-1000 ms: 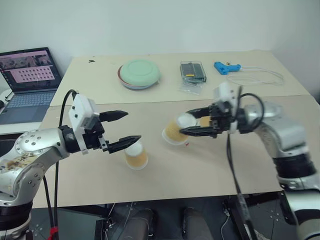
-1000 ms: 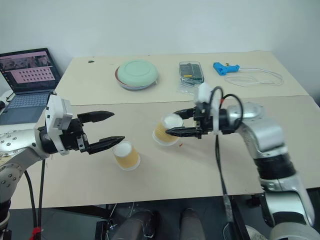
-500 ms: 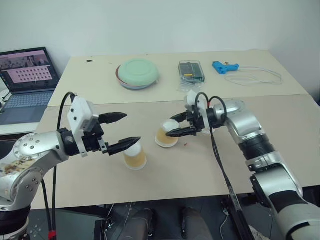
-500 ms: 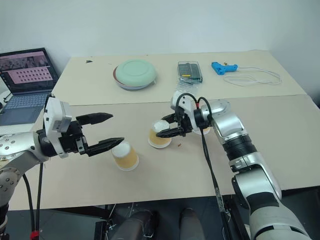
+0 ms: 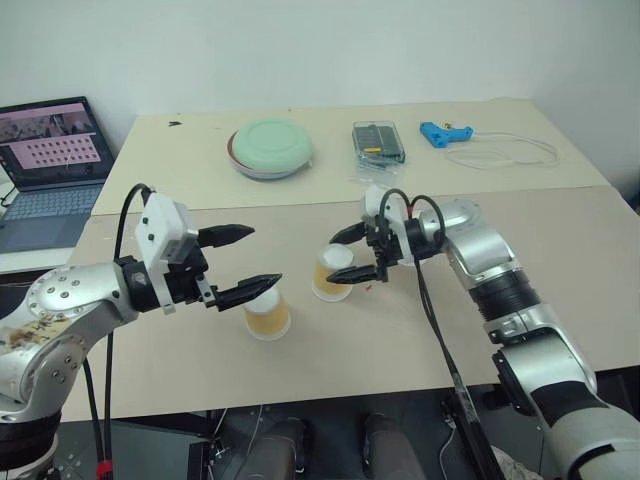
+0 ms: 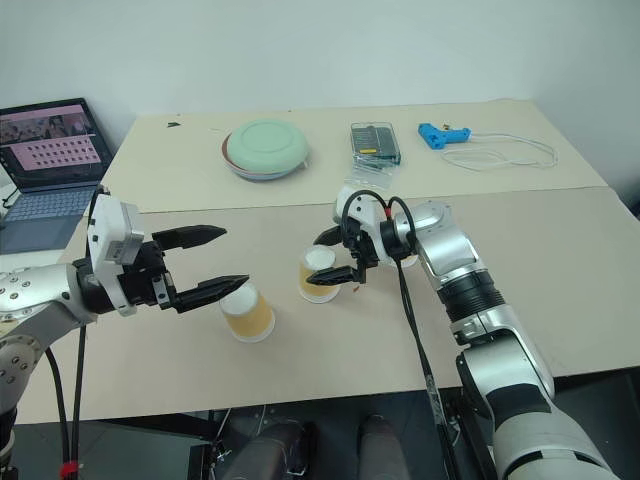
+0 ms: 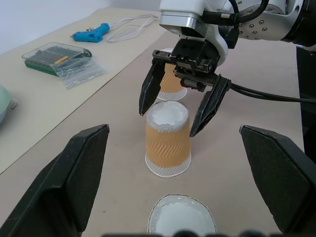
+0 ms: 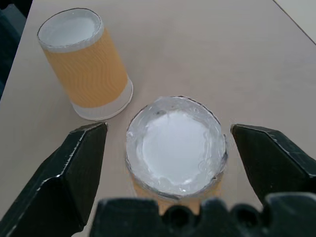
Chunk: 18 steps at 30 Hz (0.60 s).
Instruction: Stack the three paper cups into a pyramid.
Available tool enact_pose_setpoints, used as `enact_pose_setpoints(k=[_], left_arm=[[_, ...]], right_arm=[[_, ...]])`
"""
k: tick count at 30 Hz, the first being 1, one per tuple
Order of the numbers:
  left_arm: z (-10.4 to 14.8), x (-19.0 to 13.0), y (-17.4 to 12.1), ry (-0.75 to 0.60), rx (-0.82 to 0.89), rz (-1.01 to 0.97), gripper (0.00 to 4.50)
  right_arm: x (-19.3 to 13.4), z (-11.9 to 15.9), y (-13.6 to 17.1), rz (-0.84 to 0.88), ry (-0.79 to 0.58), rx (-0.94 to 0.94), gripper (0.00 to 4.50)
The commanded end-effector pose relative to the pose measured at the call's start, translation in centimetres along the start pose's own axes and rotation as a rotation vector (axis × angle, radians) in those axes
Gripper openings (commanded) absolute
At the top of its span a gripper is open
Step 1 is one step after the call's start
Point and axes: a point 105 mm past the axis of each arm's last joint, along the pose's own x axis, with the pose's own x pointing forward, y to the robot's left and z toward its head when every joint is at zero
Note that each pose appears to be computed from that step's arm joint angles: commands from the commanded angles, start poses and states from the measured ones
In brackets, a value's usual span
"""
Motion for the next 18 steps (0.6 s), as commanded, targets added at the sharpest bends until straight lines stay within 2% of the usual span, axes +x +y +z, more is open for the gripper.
enact_pose_setpoints(k=[1, 7, 14, 15, 18], left_arm=[[0.9, 0.0, -0.1, -0.023, 0.044, 0.003, 4.50], [1.0, 0.2, 0.0, -0.026, 0.043, -0.005, 4.50], [0.8, 0.4, 0.1, -0.027, 0.042, -0.011, 4.50], [0.8, 0.4, 0.1, -0.028, 0.042, -0.010, 4.50], [0.9, 0.5, 0.3, -0.034, 0.042, -0.001, 4.50]], right_arm=[[-0.8, 2.0, -0.4, -0.030, -0.044, -0.053, 4.46], [-3.2, 3.7, 0.1, -0.060, -0.073, -0.097, 4.46], [-7.5, 5.7, 3.0, -0.123, -0.138, -0.089, 4.46], [-8.1, 5.8, 3.1, -0.153, -0.157, -0.067, 4.46], [-10.4, 4.8, 2.1, -0.387, -0.160, -0.005, 4.46]])
